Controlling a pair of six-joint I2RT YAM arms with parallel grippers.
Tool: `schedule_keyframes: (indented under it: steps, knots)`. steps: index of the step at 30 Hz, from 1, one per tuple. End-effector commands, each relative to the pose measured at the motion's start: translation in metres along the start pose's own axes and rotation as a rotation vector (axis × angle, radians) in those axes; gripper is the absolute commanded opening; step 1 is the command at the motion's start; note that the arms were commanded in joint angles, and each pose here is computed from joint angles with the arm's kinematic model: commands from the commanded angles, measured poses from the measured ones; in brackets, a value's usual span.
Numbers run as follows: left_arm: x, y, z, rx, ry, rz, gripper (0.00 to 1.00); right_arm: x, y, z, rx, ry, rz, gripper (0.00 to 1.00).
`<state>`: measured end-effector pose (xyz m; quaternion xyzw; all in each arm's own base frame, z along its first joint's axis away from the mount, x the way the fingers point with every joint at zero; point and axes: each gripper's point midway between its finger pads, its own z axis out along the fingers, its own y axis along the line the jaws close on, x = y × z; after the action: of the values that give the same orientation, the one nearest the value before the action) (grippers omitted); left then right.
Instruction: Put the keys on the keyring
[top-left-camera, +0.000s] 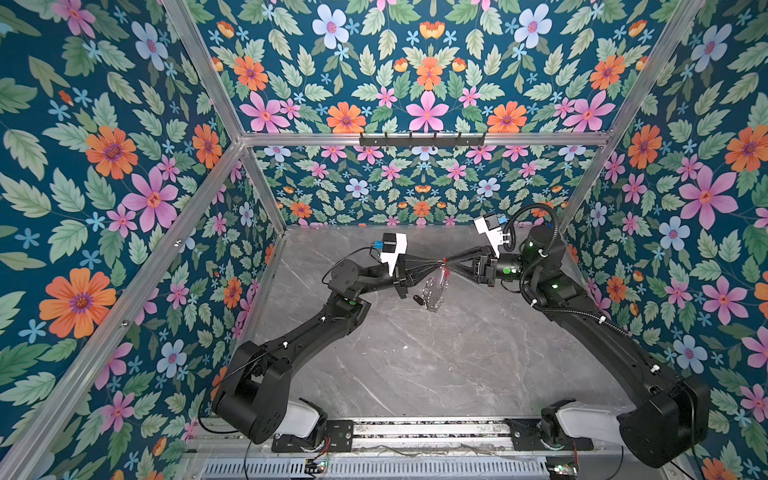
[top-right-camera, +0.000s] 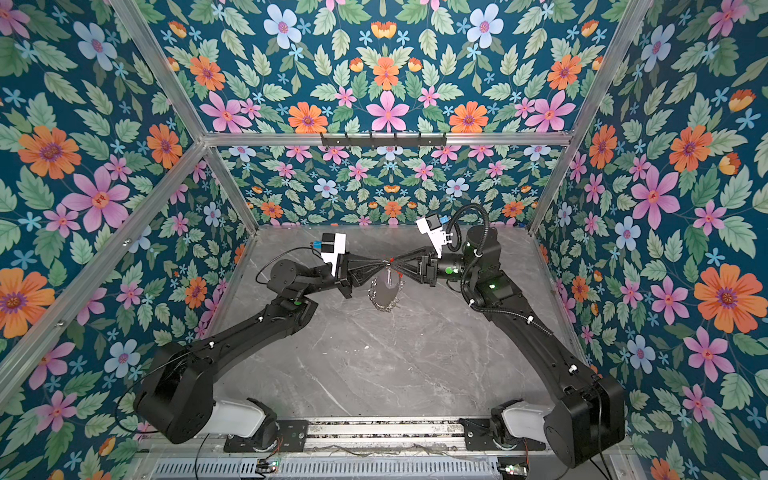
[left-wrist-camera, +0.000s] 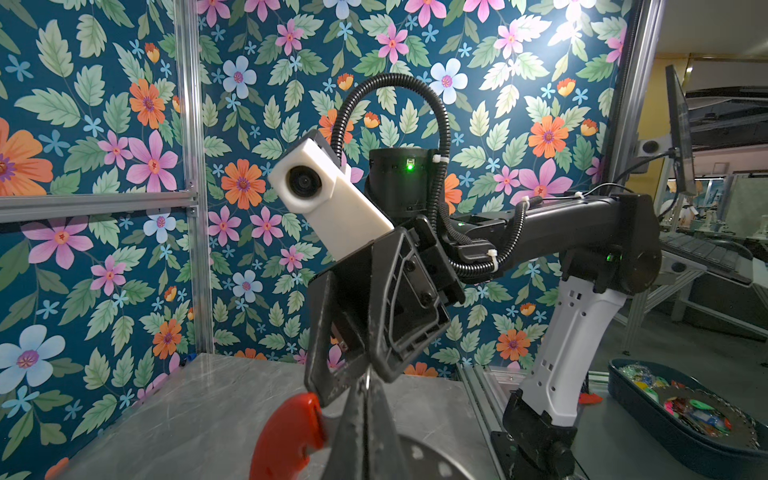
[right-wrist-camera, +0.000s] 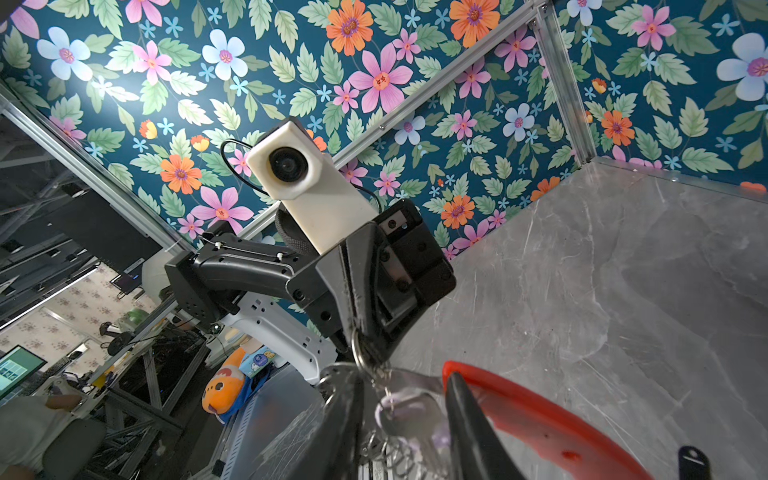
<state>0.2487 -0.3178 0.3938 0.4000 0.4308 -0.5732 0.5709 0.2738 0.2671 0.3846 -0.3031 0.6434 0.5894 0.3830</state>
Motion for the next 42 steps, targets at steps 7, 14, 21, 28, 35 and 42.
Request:
schedule_keyframes:
  steps: [7,14,21,28,35,42]
  knots:
    - [-0.014,-0.001,0.002,0.012,-0.044,0.031,0.00,-0.003,0.009,0.001,-0.036,-0.011,-0.026,0.26]
    - [-0.015,-0.002,0.002,0.014,-0.058,0.037,0.00,-0.004,0.009,0.000,-0.022,-0.016,-0.032,0.01]
    - [-0.020,-0.004,0.001,0.020,-0.088,0.042,0.00,-0.005,0.012,-0.004,0.001,-0.020,-0.045,0.00]
    - [-0.024,-0.006,-0.001,0.031,-0.129,0.018,0.00,-0.006,0.006,-0.003,0.031,-0.014,-0.020,0.00]
    - [-0.032,-0.006,-0.005,0.042,-0.216,-0.011,0.00,-0.006,-0.004,0.005,0.003,-0.030,0.038,0.00]
    - [-0.026,-0.002,-0.001,0.040,-0.228,-0.034,0.00,-0.002,-0.002,0.016,-0.018,-0.010,0.050,0.00]
